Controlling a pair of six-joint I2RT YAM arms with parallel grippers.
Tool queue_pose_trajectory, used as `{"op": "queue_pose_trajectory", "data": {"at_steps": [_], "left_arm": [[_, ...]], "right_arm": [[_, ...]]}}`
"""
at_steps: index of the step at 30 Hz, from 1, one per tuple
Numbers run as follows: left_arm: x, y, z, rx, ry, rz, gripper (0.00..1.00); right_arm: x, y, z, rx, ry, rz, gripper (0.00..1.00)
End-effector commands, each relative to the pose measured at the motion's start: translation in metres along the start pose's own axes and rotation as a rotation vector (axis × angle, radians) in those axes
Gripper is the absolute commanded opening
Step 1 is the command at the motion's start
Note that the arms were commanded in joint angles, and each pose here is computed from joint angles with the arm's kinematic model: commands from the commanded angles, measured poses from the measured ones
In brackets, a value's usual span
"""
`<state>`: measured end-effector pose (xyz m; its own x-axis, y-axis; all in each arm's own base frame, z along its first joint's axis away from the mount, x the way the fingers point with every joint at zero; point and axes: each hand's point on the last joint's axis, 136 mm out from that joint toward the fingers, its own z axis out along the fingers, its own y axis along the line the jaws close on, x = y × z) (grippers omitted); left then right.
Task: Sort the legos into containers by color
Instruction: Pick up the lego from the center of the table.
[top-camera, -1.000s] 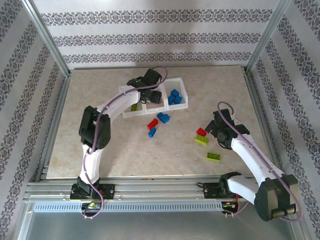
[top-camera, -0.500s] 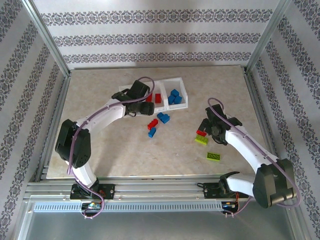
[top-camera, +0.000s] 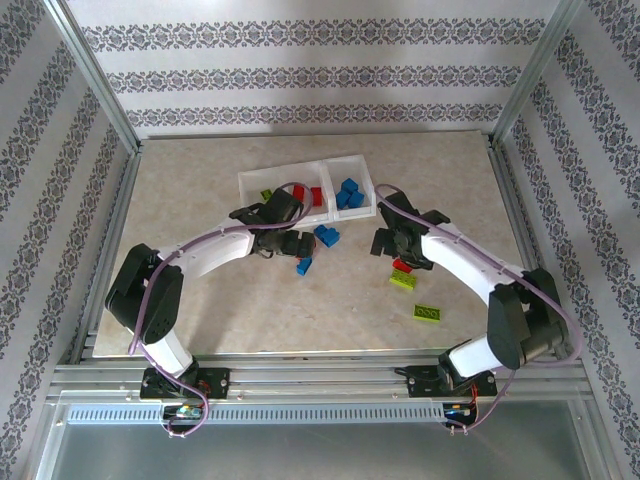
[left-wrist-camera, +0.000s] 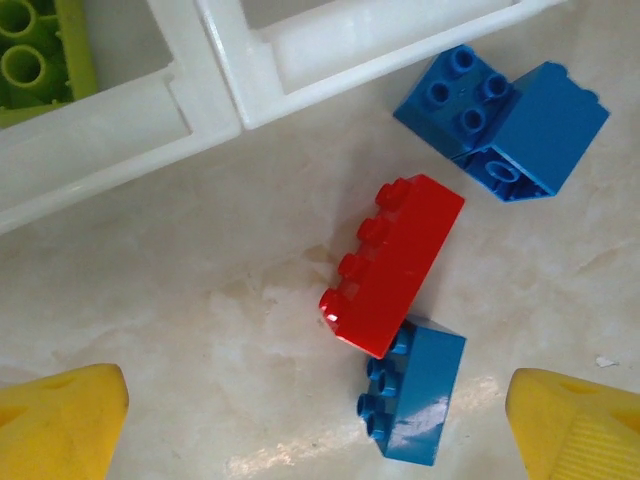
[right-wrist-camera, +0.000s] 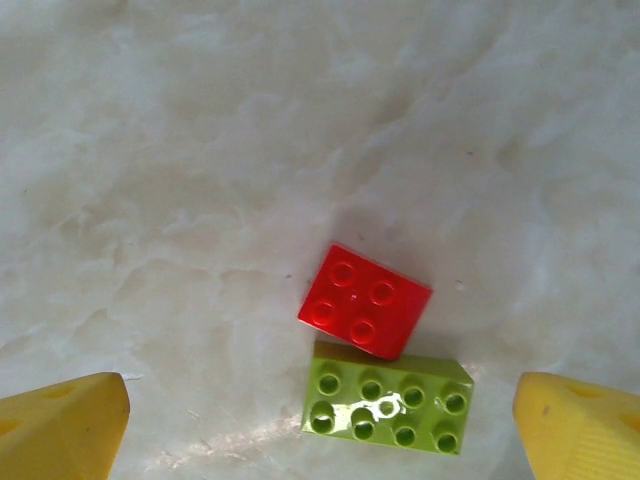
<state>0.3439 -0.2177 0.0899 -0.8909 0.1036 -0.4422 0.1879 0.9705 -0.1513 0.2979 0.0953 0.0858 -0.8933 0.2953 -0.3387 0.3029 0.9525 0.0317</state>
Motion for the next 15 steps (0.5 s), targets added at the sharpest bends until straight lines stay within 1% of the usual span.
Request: {"op": "queue_pose_trajectory", "data": {"at_steps": [1, 4, 9, 15], "left_arm": [[-0.008, -0.012, 0.005, 0.023, -0.037, 0.012, 0.96], [-0.010, -0.019, 0.013, 0.032, -0.040, 0.025, 0.92], [-0.013, -0.025, 0.029, 0.044, -0.028, 0.022, 0.83], [-0.016, -0.029, 0.044, 0.050, -0.014, 0.016, 0.75]], "right_arm": [[-0.001, 0.007, 0.001, 0.013, 0.032, -0.071, 0.98], [-0.001, 0.012, 0.003, 0.009, 0.033, -0.082, 0.98], [-0.001, 0.008, 0.008, 0.023, 0.052, -0.059, 0.98], [-0.001, 0.008, 0.011, -0.021, 0.071, -0.048, 0.98]]}}
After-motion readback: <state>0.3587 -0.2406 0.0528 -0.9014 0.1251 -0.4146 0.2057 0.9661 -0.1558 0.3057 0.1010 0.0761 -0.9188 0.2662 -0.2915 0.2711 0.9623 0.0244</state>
